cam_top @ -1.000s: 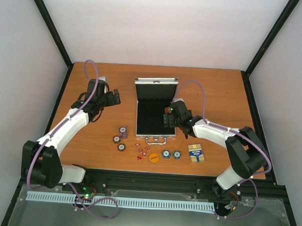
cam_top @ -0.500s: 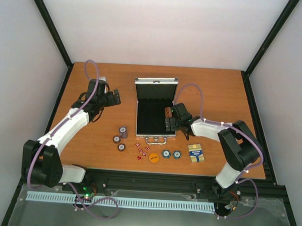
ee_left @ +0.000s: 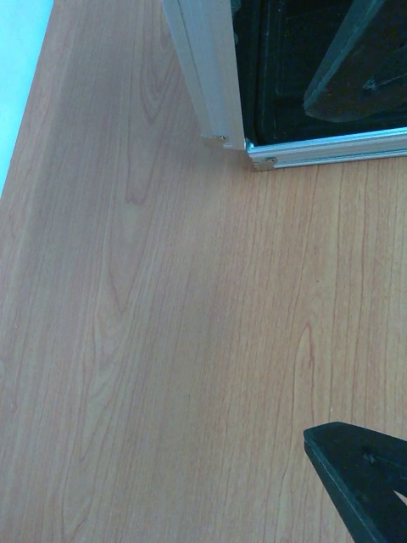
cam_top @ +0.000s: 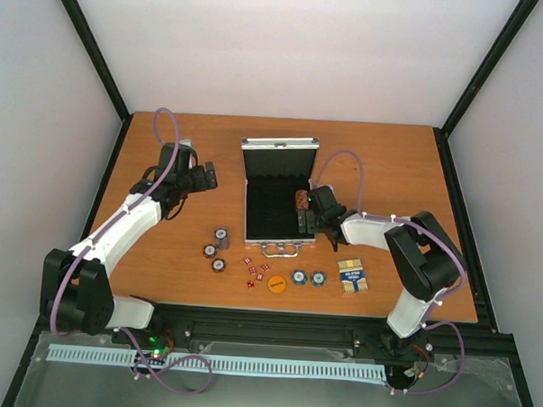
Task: Pack up texas hold em set
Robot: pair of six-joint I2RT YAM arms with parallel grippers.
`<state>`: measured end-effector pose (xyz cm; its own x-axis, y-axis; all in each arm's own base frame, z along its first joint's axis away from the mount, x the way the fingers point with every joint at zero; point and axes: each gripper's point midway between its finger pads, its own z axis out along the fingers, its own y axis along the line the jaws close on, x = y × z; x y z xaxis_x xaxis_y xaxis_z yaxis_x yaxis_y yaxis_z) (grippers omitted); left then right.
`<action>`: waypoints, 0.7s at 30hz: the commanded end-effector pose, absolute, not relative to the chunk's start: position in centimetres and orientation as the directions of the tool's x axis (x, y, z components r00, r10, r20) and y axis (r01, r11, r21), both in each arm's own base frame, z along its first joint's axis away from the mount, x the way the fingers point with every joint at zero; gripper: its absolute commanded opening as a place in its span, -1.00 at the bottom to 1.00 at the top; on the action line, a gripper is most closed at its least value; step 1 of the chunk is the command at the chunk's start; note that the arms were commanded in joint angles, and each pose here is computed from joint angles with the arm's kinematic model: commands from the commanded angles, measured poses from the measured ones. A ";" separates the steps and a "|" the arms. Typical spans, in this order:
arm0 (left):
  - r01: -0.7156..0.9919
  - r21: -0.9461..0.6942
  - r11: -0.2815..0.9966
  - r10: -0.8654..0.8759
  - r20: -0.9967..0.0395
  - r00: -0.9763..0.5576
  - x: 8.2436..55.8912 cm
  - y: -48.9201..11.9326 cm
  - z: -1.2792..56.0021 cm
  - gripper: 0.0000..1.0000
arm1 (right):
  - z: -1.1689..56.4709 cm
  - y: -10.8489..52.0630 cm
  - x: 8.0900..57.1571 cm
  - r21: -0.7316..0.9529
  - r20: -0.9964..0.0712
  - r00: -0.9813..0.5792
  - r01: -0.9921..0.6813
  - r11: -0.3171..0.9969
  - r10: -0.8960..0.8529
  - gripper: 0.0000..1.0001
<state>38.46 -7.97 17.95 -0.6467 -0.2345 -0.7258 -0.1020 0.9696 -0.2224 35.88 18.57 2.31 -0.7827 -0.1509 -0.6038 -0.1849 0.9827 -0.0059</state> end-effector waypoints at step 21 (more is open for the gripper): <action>-0.087 -0.229 0.969 -0.233 -0.746 -0.624 38.9 -8.3 19.6 1.00 | 7.7 17.8 34.4 0.090 -0.690 -0.722 -0.160 0.983 -0.054 1.00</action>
<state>38.46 -7.97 17.95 -0.6469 -0.2344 -0.7256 -0.1021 0.9696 -0.2223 34.99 17.61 4.86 -0.7240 -0.0550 -0.6876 -0.1407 0.9876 0.0691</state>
